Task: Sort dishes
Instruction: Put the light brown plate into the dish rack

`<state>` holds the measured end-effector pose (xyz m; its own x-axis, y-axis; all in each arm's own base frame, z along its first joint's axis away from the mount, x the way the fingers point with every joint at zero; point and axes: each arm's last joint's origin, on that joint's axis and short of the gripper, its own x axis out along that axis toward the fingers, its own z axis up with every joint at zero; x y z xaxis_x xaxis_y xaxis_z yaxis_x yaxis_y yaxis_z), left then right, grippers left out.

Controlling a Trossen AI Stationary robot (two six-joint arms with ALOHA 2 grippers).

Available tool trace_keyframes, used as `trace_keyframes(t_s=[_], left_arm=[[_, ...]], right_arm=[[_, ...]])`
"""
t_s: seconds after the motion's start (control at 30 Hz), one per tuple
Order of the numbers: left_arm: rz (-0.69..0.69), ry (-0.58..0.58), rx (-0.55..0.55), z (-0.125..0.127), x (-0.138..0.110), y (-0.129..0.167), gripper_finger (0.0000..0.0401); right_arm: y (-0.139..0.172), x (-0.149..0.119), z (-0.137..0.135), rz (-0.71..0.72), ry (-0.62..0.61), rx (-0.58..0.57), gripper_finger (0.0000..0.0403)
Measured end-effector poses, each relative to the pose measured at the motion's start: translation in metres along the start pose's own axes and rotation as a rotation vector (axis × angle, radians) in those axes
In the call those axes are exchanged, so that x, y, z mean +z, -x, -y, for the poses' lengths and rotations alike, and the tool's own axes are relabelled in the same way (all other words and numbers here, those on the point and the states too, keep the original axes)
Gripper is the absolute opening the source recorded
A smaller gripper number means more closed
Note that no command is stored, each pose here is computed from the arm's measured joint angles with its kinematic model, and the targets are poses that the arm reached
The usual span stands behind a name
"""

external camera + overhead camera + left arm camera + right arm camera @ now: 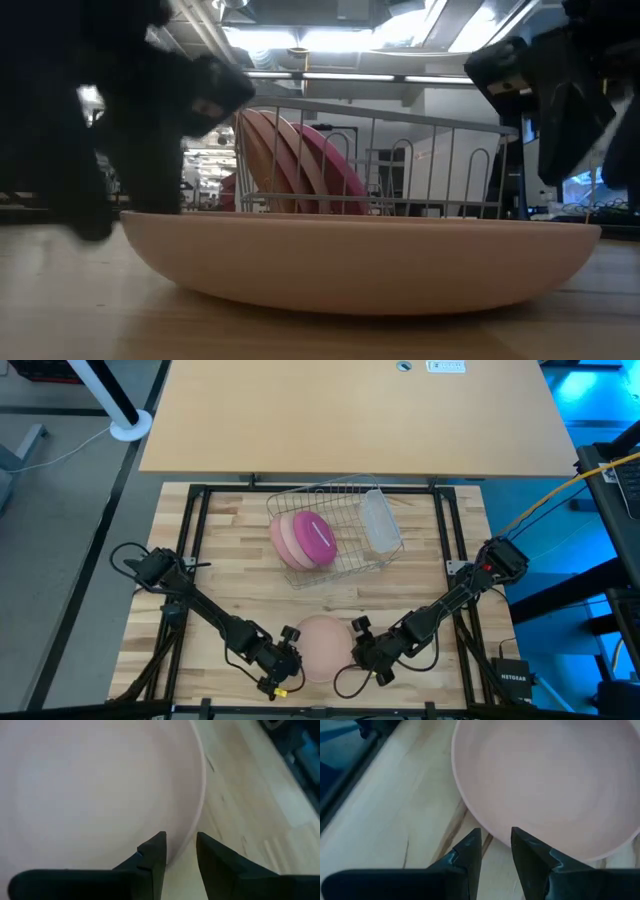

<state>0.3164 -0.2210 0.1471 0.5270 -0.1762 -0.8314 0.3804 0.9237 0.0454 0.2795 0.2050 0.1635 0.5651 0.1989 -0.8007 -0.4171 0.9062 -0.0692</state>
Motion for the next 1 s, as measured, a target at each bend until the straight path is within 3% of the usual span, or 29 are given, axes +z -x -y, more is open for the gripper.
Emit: trace_keyframes(t_s=[0.27, 0.43, 0.57, 0.8, 1.0], left_arm=[[-0.022, 0.007, 0.000, 0.001, -0.005, -0.012, 0.0066], [0.008, 0.101, 0.057, -0.001, -0.002, -0.010, 0.0012], [0.066, 0.231, 0.144, -0.003, 0.001, -0.010, 0.0011], [0.250, 0.375, 0.263, -0.006, 0.015, -0.008, 0.0003], [0.413, 0.445, 0.305, -0.007, 0.028, -0.004, 0.0002]], right_arm=[[0.008, 0.021, -0.001, 0.062, -0.014, 0.006, 0.0111], [0.019, 0.039, 0.000, 0.059, -0.013, -0.054, 0.0111], [0.036, 0.057, 0.003, 0.024, -0.027, -0.137, 0.0111], [0.068, 0.087, 0.007, 0.054, -0.227, -0.235, 0.0111], [0.094, 0.114, -0.001, 0.224, -0.448, -0.263, 0.0111]])
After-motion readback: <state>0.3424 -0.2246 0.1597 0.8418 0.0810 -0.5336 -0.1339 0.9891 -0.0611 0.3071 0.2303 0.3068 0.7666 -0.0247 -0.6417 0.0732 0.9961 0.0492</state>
